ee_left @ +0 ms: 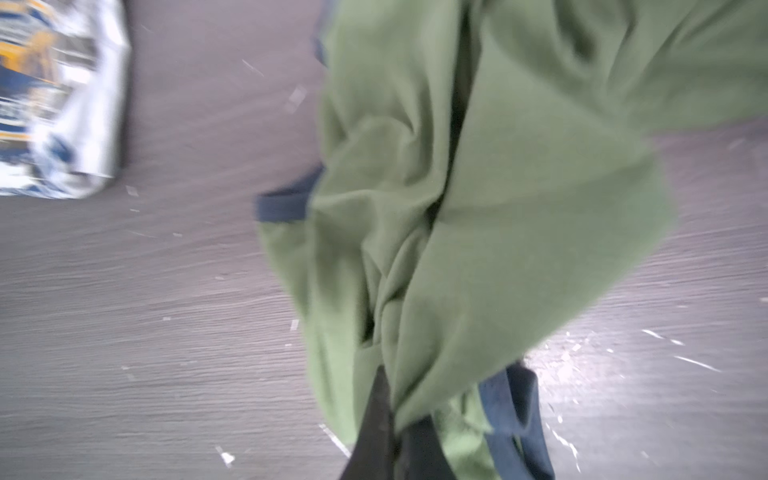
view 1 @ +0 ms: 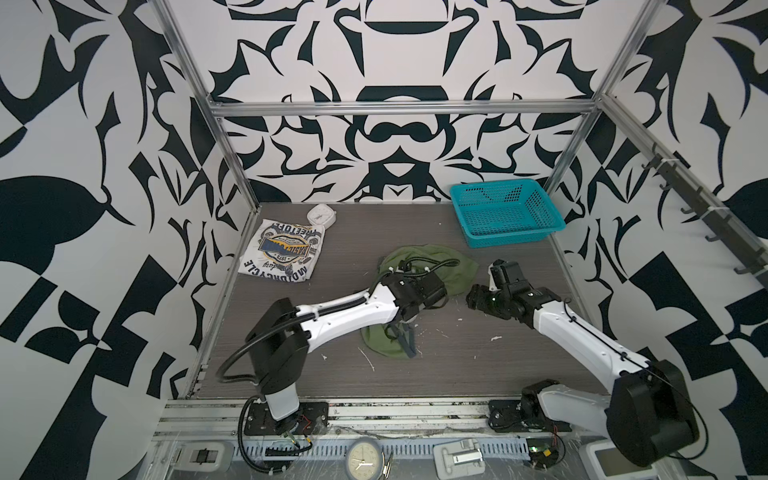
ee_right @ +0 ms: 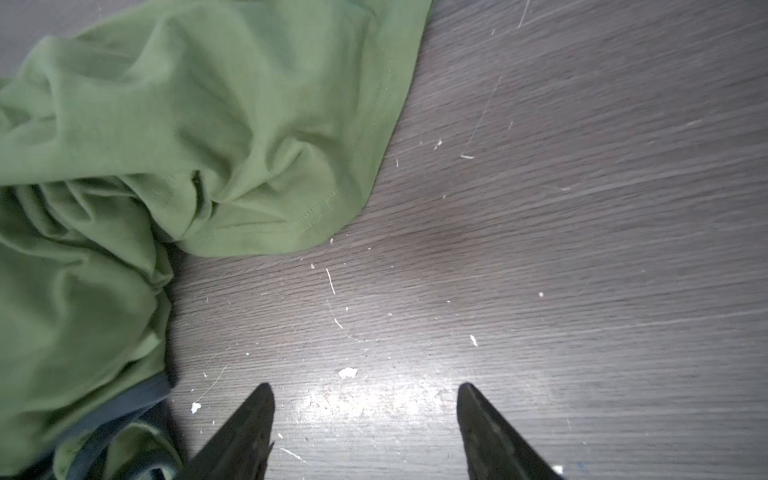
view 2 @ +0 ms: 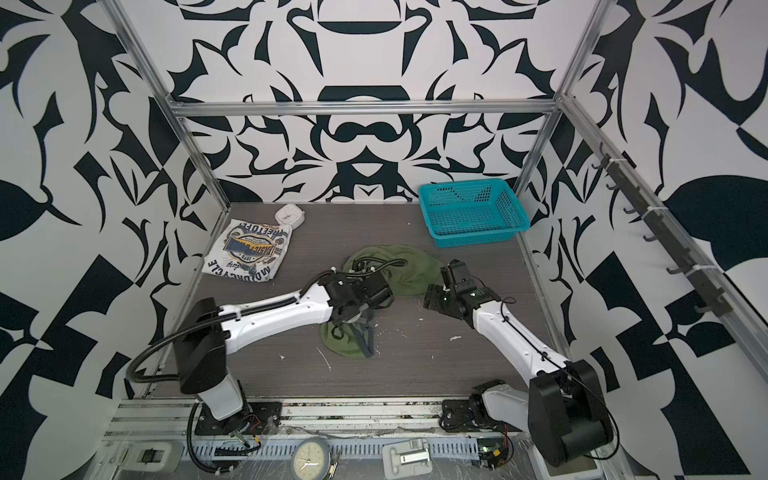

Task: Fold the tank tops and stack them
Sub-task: 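Pull the held edge toward the robot while the right gripper grasps the far side, then lift the green tank top with both grippers and stretch it apart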

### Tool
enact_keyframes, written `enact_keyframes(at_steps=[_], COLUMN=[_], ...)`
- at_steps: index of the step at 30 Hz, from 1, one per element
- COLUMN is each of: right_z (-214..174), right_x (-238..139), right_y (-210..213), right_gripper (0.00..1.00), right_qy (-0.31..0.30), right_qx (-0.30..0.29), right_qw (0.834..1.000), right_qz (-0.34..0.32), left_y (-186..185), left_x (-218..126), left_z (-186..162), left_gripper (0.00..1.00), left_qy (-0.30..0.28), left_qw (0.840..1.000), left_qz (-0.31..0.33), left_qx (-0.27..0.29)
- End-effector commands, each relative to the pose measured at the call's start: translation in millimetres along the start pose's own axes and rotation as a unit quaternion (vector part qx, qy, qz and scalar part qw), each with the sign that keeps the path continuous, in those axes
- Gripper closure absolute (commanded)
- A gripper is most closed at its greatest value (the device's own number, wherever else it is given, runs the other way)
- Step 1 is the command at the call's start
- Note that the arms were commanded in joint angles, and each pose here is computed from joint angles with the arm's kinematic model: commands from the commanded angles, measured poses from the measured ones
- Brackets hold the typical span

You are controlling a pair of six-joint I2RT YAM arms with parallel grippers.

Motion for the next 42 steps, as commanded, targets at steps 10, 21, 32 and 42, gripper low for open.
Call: enact_keyframes(at_steps=[10, 21, 32, 42], right_z=[32.3, 18.8, 71.5, 135.5], right_x=[41.9, 92.5, 5.2, -223.5], right_y=[47.1, 64.9, 63.6, 77.1], right_gripper=[0.37, 0.63, 1.00, 1.00], right_qy=[0.030, 0.100, -0.003, -0.260], right_qx=[0.000, -0.028, -0.112, -0.164], right_qw=[0.997, 0.994, 0.993, 0.952], right_qz=[0.069, 0.035, -0.028, 0.006], left_y=[112.7, 142.3, 156.1, 180.7], left_x=[-40.5, -32.1, -59.7, -198.0], left_z=[30.3, 18.7, 61.3, 142.7], left_gripper=[1.00, 1.00, 1.00, 1.00], left_qy=[-0.107, -0.092, -0.155, -0.334], left_qw=[0.965, 0.969, 0.968, 0.917], left_qz=[-0.110, -0.061, -0.035, -0.120], left_qx=[-0.214, -0.219, -0.196, -0.182])
Point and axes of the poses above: each gripper's point midway between its finger pads, its own x axis out along the fingers, its own y axis along the line the jaws close on, z = x × y, the point moved 1 cm from there along -x, back along the fingers, and after that the axes turned 11 degrees about -x, right-handed, at the moved point
